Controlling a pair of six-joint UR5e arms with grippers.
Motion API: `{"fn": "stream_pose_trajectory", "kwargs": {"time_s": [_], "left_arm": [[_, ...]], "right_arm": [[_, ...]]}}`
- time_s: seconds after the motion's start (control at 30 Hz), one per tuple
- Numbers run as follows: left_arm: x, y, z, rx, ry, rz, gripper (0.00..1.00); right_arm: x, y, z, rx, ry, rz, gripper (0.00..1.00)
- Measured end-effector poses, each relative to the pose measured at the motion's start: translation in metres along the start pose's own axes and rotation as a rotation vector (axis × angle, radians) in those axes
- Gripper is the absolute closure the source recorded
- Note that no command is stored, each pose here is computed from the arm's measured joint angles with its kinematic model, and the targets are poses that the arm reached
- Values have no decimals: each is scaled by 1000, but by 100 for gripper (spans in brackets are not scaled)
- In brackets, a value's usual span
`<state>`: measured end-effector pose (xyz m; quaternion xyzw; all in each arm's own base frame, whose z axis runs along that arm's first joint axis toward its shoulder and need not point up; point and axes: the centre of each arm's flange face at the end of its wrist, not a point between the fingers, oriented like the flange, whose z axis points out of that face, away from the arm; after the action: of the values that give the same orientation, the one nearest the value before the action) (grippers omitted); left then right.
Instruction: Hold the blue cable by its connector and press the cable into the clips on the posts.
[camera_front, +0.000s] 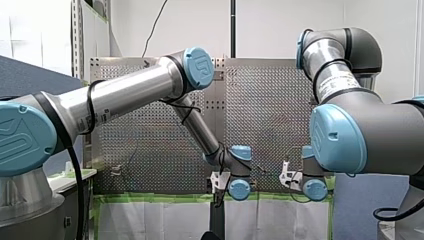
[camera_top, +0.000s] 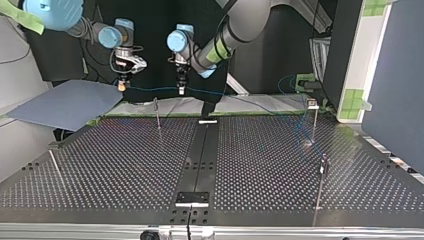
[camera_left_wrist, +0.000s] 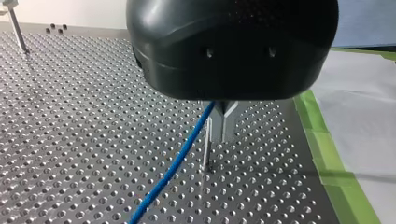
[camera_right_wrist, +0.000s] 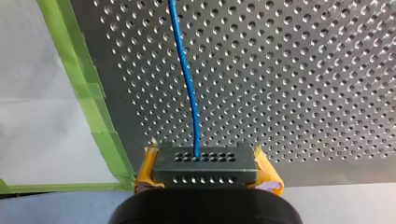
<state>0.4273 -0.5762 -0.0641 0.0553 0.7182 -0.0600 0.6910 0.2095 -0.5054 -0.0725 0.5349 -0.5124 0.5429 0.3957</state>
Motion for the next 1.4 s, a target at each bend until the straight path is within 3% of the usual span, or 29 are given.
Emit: {"fn": "stream_pose_trajectory", "kwargs": {"time_s": [0.13, 0.33, 0.53, 0.87, 1.13, 1.4], "left_arm": [[2, -2, 1, 7, 0, -1, 100], [23, -7, 1, 27, 29, -4, 100], [40, -15, 6, 36, 40, -15, 100], [24, -30, 23, 38, 15, -41, 100], [20, -32, 26, 39, 8, -50, 100], [16, -35, 28, 40, 6, -51, 100]], "right_arm": [[1, 0, 4, 18, 2, -9, 100], [4, -1, 9, 53, 6, 0, 100], [6, 7, 14, 47, 12, 17, 100], [12, 29, 26, 14, 22, 42, 100], [15, 32, 34, 47, 22, 37, 100], [4, 38, 41, 56, 8, 70, 100]]}}
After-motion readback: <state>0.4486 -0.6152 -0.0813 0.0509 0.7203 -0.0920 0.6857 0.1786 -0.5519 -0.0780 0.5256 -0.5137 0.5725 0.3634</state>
